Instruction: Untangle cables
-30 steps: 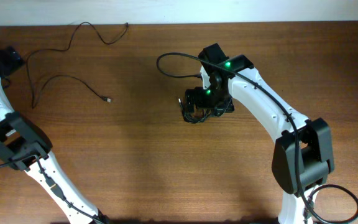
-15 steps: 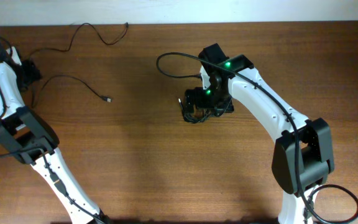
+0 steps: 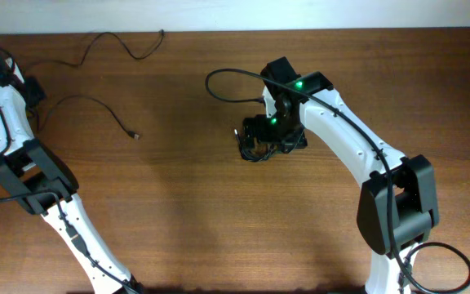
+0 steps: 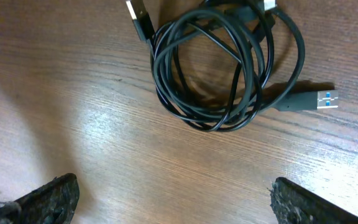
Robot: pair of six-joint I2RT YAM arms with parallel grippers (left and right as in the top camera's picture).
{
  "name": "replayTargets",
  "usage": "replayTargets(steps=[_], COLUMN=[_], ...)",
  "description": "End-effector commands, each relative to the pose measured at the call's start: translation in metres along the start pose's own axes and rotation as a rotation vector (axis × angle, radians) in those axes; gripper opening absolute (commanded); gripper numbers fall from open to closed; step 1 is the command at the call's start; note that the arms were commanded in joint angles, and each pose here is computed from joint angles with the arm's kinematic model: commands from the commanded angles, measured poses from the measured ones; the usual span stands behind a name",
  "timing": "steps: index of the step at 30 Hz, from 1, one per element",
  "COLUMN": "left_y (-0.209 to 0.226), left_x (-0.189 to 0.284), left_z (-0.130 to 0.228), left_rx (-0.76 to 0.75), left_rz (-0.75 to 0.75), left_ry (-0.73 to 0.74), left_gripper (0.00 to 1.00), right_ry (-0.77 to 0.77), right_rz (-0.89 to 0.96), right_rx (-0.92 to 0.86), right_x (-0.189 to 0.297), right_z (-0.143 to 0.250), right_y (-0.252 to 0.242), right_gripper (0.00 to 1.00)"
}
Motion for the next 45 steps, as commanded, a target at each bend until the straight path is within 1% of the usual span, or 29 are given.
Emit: replayTargets(steps=[1, 3, 5, 7, 9, 10, 11, 12, 18, 23, 25, 26, 28, 31, 33, 40, 41, 43, 45], left_y=[-0.026, -0.042, -0.053, -0.056, -0.050, -0.045, -0.040, -0.036, -0.019, -0.015, -0.014, -0.014, -0.019, -0.037, -0.042, -0.052, -0.050, -0.033, -0.021], left_x=[0.062, 0.101, 0.128, 0.137, 0.135, 0.131, 0.127, 0.123, 0.107, 0.101, 0.099, 0.098, 0.095, 0.095, 0.096, 0.099, 0.097, 0.087, 0.079], left_z=[-0.065, -0.098, -0.117, -0.124, -0.123, -0.121, -0.118, -0.115, -0.096, -0.081, -0.074, -0.068, -0.054, -0.032, -0.016, 0.035, 0.040, 0.051, 0.060], left_rx=[-0.018, -0.034, -0.078, -0.166, -0.206, -0.194, -0.185, -0.179, -0.172, -0.169, -0.126, -0.079, -0.038, -0.034, -0.031, 0.011, 0.044, 0.192, 0.231], left_rz=[0.163, 0.210, 0.234, 0.218, 0.153, 0.109, 0.071, 0.047, 0.009, -0.005, -0.004, 0.003, 0.070, 0.237, 0.286, 0.238, 0.211, 0.039, -0.063], left_ry=[-0.245, -0.409, -0.523, -0.577, -0.573, -0.557, -0.543, -0.531, -0.409, -0.316, -0.277, -0.244, -0.163, -0.028, 0.060, 0.313, 0.335, 0.362, 0.370], left_gripper=[0.00, 0.00, 0.00, 0.00, 0.01, 0.35, 0.89, 0.99, 0.99, 0.99, 0.99, 0.99, 0.99, 0.99, 0.99, 0.99, 0.99, 0.99, 0.99], right_ry=[0.013, 0.013, 0.013, 0.015, 0.015, 0.014, 0.014, 0.013, 0.018, 0.021, 0.020, 0.020, 0.020, 0.020, 0.015, 0.004, 0.004, 0.008, 0.012], right_rz=[-0.008, -0.008, -0.008, -0.008, -0.008, -0.008, -0.008, -0.008, -0.007, -0.007, -0.007, -0.007, -0.007, -0.007, -0.008, -0.012, -0.012, -0.012, -0.012], right_rx=[0.003, 0.003, 0.003, 0.003, 0.003, 0.003, 0.003, 0.003, 0.002, 0.001, 0.001, 0.001, 0.001, 0.001, 0.003, 0.006, 0.006, 0.005, 0.004], right_x=[-0.002, -0.002, -0.002, -0.002, -0.002, -0.002, -0.002, -0.002, -0.002, -0.002, -0.002, -0.002, -0.002, -0.002, -0.002, -0.002, -0.002, -0.002, -0.002], right_z=[0.001, 0.001, 0.001, 0.002, 0.002, 0.002, 0.002, 0.001, 0.002, 0.003, 0.003, 0.003, 0.003, 0.003, 0.002, 0.000, 0.000, 0.000, 0.001], right_y=[0.001, 0.001, 0.001, 0.001, 0.001, 0.001, 0.001, 0.001, 0.000, 0.000, 0.000, 0.000, 0.000, 0.000, 0.001, 0.001, 0.001, 0.001, 0.001], right_gripper=[0.99, 0.99, 0.99, 0.99, 0.99, 0.99, 0.99, 0.99, 0.98, 0.99, 0.99, 0.99, 0.99, 0.99, 0.99, 0.99, 0.99, 0.99, 0.99])
Point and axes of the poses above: each gripper's point midway between its finger pads, its own x axis back along the fingers, its own y axis along the line the jaws close on, z = x × y, the point moved 6 cm from there along x, back along the fingers, and after that the axes turned 15 degrees about x, right-handed, at the moved point
